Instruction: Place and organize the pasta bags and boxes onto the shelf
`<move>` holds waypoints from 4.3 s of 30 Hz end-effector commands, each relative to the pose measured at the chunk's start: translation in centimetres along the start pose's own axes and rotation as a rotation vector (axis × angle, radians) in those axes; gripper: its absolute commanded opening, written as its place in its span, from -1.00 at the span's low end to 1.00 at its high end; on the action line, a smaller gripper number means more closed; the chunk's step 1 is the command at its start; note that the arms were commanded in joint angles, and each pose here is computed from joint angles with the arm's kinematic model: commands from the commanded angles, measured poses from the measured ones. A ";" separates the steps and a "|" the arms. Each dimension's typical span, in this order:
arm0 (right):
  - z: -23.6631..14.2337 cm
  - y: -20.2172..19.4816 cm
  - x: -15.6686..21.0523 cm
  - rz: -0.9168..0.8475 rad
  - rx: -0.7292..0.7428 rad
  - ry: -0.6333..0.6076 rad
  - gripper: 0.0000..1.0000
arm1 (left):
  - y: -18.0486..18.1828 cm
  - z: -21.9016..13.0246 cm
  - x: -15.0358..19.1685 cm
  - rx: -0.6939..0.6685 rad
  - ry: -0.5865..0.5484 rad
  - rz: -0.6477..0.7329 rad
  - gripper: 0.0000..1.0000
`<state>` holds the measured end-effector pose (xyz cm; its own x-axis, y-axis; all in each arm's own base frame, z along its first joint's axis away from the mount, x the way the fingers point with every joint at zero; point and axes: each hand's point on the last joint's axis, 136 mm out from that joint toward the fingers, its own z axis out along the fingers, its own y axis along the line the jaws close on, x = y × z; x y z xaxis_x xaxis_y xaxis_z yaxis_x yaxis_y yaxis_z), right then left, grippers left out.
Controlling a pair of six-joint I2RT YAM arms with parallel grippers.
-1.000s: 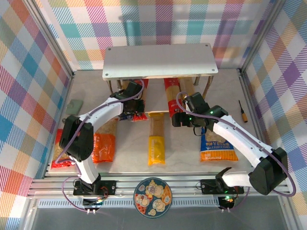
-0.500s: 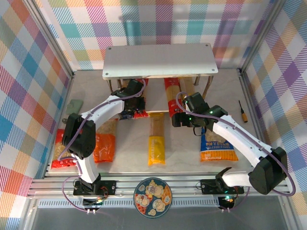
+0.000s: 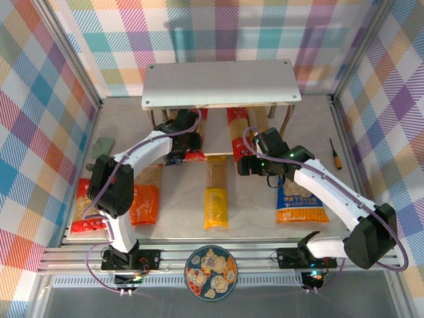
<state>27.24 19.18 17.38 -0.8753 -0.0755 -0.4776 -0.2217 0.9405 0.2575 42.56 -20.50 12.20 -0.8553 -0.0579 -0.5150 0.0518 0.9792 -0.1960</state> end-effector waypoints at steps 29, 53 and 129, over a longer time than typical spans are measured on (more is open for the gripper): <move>1.6 2.8 6.1 -0.060 0.006 0.140 0.69 | -2.6 -15.4 0.2 0.076 -0.399 0.160 0.42; 11.0 11.7 13.2 -0.095 -0.051 0.356 0.98 | 3.1 -14.8 10.3 -0.013 -0.352 0.066 0.44; 5.2 9.3 15.5 -0.123 -0.003 0.485 -1.00 | 3.0 -15.4 9.1 -0.062 -0.343 0.108 0.48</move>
<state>14.43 28.66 5.08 -0.9507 -0.3099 -0.0143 -0.3072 0.9338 0.1832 26.79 -15.09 18.79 -0.6328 -0.0322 -0.7736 0.0822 0.9907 -0.1085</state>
